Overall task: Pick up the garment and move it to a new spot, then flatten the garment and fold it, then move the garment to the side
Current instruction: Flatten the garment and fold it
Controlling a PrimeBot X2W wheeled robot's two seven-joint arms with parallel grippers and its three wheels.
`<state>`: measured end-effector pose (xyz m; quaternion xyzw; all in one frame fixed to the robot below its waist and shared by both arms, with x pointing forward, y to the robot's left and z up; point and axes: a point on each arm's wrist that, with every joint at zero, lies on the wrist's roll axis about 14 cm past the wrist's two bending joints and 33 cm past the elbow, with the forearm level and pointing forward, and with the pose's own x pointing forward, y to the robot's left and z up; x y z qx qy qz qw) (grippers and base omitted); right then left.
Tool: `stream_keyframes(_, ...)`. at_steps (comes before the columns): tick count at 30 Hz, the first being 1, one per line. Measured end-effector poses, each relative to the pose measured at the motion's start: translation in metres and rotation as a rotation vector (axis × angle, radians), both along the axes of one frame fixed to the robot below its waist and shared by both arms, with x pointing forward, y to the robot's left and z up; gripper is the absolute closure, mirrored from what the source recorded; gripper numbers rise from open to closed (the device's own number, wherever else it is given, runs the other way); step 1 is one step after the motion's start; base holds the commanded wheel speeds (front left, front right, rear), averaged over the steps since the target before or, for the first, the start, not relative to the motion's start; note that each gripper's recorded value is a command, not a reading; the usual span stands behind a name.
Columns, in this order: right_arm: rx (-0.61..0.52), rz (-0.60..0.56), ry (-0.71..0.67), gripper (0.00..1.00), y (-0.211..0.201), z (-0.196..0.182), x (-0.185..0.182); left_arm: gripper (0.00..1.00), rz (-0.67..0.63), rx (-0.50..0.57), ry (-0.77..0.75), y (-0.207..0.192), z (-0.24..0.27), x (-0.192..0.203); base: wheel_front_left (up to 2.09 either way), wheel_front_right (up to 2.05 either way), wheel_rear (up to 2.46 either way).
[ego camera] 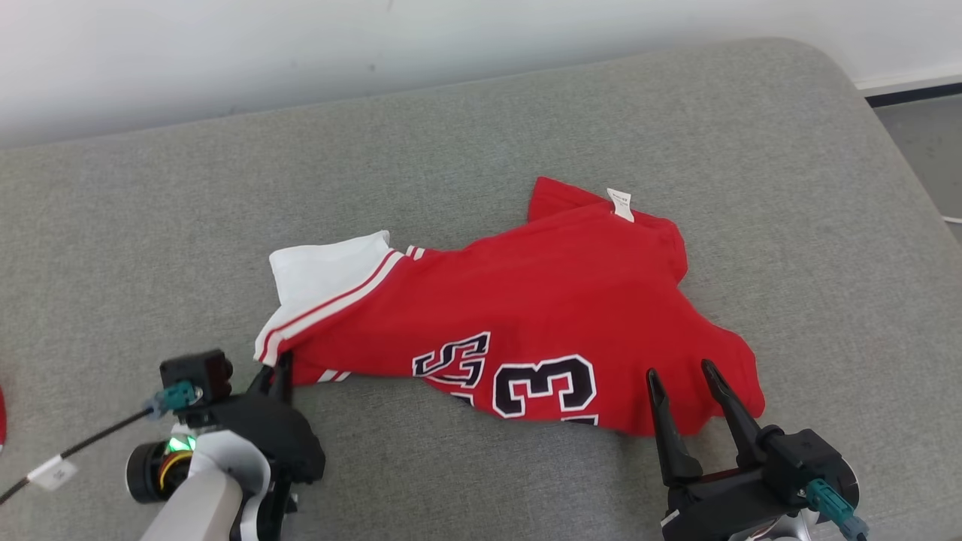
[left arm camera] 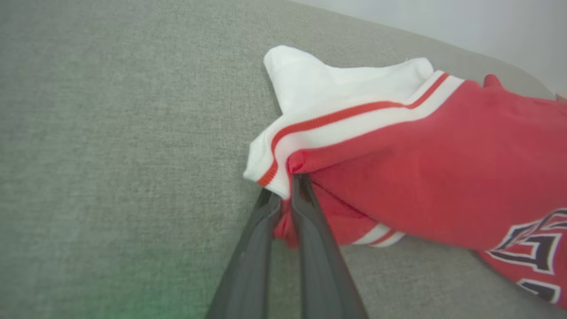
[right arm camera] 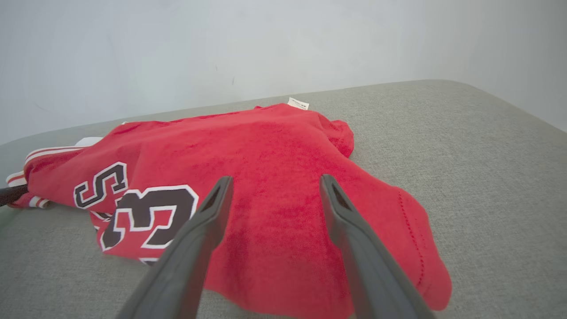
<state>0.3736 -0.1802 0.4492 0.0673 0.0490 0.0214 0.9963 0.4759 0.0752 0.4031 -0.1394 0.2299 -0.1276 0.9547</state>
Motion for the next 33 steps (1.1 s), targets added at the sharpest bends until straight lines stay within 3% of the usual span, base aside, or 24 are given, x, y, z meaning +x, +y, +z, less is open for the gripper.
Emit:
stream_keyframes(17, 0.002, 0.006, -0.007, 0.0, 0.002, 0.002, 0.001, 1.0, 0.095, 0.069, 0.001, 0.035, -0.011, -0.031, 0.0, 0.0, 0.0)
stream_keyframes(18, 0.002, 0.004, -0.009, 0.0, 0.001, 0.003, 0.001, 0.96, 0.097, 0.068, -0.002, 0.035, -0.01, -0.033, 0.0, 0.0, 0.0)
stream_keyframes(19, 0.002, 0.003, -0.012, 0.0, 0.001, 0.004, 0.001, 0.21, 0.102, 0.066, -0.012, 0.036, -0.008, -0.034, 0.0, 0.0, 0.0)
stream_keyframes(20, 0.001, 0.001, -0.013, 0.0, 0.0, 0.004, 0.0, 0.0, 0.099, 0.06, -0.026, 0.036, -0.006, -0.035, 0.0, 0.0, 0.0)
stream_keyframes(30, -0.024, -0.039, -0.034, 0.0, -0.014, 0.012, -0.011, 0.0, 0.166, 0.002, -0.215, 0.049, 0.027, -0.05, 0.0, 0.0, 0.0)
stream_keyframes(33, -0.039, -0.047, -0.035, 0.0, -0.017, 0.012, -0.015, 0.0, 0.21, 0.003, -0.349, 0.064, 0.064, -0.047, 0.0, 0.0, 0.0)
